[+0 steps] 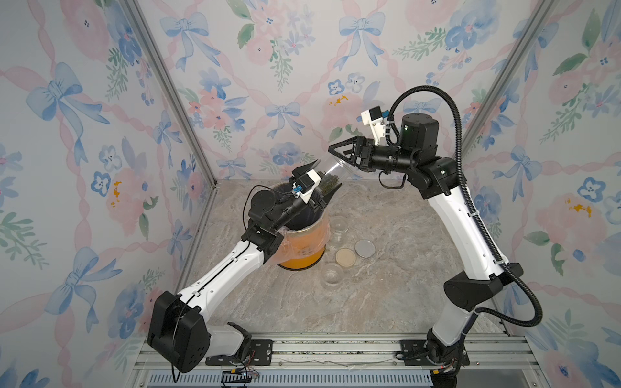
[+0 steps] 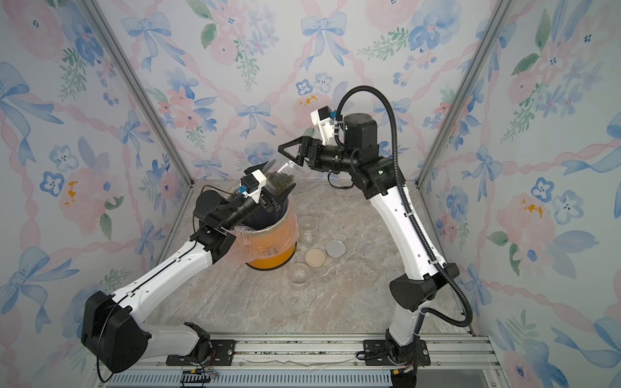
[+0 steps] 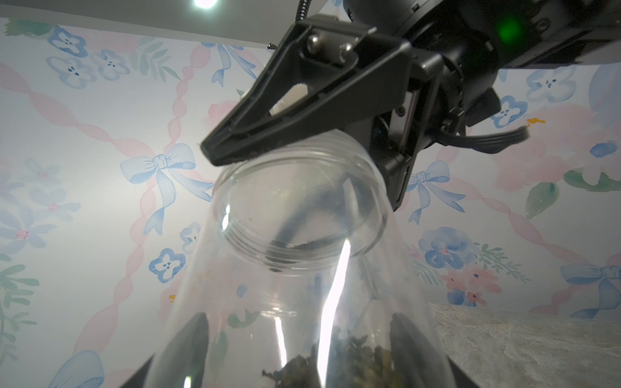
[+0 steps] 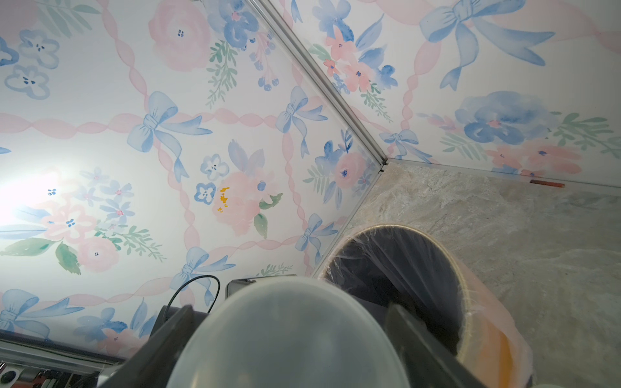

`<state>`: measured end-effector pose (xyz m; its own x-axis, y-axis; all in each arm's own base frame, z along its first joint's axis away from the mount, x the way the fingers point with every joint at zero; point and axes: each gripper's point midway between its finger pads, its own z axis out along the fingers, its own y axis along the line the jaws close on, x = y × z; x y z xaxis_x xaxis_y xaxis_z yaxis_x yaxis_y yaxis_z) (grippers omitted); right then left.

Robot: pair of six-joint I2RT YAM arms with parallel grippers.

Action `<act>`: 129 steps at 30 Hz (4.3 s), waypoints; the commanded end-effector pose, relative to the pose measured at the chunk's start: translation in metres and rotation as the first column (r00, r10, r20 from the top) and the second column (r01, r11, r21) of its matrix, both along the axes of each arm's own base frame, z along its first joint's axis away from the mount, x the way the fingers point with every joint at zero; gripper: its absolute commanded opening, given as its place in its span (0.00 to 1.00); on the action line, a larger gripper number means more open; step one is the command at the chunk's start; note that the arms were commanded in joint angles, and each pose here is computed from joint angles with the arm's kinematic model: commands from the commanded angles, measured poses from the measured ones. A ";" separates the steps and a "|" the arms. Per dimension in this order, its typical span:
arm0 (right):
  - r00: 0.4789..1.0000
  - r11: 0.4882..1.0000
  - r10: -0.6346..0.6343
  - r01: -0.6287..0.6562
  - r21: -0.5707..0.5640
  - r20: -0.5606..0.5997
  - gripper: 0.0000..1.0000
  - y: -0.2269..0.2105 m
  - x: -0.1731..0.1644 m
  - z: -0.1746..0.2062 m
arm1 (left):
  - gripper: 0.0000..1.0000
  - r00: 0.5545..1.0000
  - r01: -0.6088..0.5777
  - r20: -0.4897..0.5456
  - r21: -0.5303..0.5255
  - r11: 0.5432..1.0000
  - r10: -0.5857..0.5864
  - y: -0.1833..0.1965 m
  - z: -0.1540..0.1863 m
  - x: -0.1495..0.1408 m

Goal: Empty moldy tea leaves from jars
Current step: Unscrew the lid from the jar.

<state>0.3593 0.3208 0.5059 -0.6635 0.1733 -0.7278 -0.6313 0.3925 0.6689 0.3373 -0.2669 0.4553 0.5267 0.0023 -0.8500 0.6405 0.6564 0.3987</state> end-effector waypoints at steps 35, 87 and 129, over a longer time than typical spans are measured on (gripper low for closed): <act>0.999 0.999 -0.024 0.025 0.048 -0.027 0.97 -0.013 -0.014 0.017 | 0.24 0.953 -0.215 0.244 0.124 0.969 0.181 0.012 0.011 0.012; 0.934 0.924 -0.143 0.245 0.295 -0.327 0.96 -0.038 0.018 -0.001 | 0.23 0.407 -0.795 0.900 0.264 0.546 0.157 0.030 0.046 0.017; 0.947 0.923 -0.135 0.227 0.311 -0.292 0.97 -0.004 0.018 0.006 | 0.21 0.460 -0.773 0.857 0.258 0.580 0.231 0.032 0.042 0.024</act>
